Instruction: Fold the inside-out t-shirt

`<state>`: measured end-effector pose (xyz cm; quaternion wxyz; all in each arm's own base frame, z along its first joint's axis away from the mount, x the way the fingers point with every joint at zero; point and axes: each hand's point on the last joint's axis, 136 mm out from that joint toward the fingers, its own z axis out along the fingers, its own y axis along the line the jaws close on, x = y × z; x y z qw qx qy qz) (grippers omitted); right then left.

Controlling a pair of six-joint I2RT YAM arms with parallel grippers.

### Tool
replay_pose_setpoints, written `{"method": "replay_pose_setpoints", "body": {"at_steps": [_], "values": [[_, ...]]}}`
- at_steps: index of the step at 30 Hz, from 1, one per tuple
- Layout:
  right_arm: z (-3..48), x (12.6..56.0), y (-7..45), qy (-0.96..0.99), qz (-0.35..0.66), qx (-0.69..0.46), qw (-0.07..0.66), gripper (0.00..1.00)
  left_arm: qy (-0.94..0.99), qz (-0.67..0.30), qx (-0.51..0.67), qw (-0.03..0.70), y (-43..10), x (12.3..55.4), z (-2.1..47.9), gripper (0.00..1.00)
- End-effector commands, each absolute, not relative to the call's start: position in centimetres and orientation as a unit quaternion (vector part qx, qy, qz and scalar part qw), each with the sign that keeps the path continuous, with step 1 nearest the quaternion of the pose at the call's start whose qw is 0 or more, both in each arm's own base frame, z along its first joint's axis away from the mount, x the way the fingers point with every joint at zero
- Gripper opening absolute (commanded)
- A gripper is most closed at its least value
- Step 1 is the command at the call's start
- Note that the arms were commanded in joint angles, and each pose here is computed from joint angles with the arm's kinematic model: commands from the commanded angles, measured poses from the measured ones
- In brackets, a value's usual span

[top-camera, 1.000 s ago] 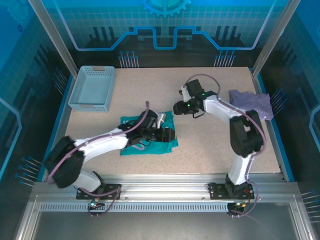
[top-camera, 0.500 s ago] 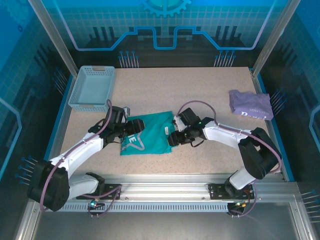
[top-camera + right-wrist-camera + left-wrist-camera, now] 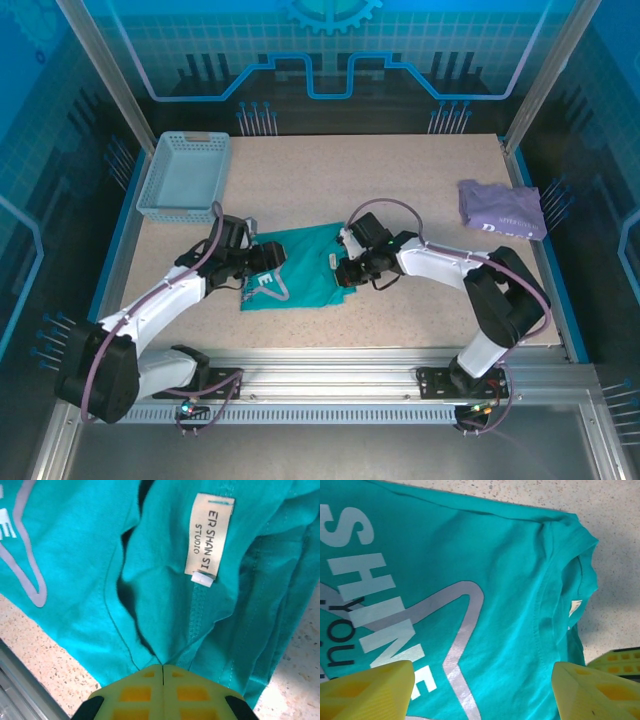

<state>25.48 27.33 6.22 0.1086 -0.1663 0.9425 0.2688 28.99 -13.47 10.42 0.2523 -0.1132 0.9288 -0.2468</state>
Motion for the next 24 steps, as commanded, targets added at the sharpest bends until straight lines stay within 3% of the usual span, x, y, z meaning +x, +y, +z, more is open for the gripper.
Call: {"method": "replay_pose_setpoints", "body": {"at_steps": [1, 8, 14, 20, 24], "values": [[10.0, 26.2, 27.3, 0.930, 0.282, -0.181, 0.153, 0.02, 0.932, -0.226, -0.111, 0.260, -12.2, 28.7, 10.3, 0.74], [7.1, 27.0, 24.7, 0.945, 0.241, -0.156, 0.155, 0.01, 0.933, -0.223, -0.120, 0.255, -11.7, 29.0, 8.7, 0.74], [3.5, 28.4, 22.7, 0.962, 0.199, -0.123, 0.138, 0.07, 0.942, -0.218, -0.111, 0.231, -12.0, 29.0, 6.4, 0.74], [1.9, 28.0, 21.8, 0.971, 0.176, -0.115, 0.111, 0.25, 0.942, -0.217, -0.105, 0.232, -12.0, 28.8, 6.2, 0.74], [3.8, 27.8, 20.6, 0.971, 0.156, -0.125, 0.129, 0.39, 0.932, -0.228, -0.100, 0.263, -11.9, 28.9, 8.1, 0.74]]}}
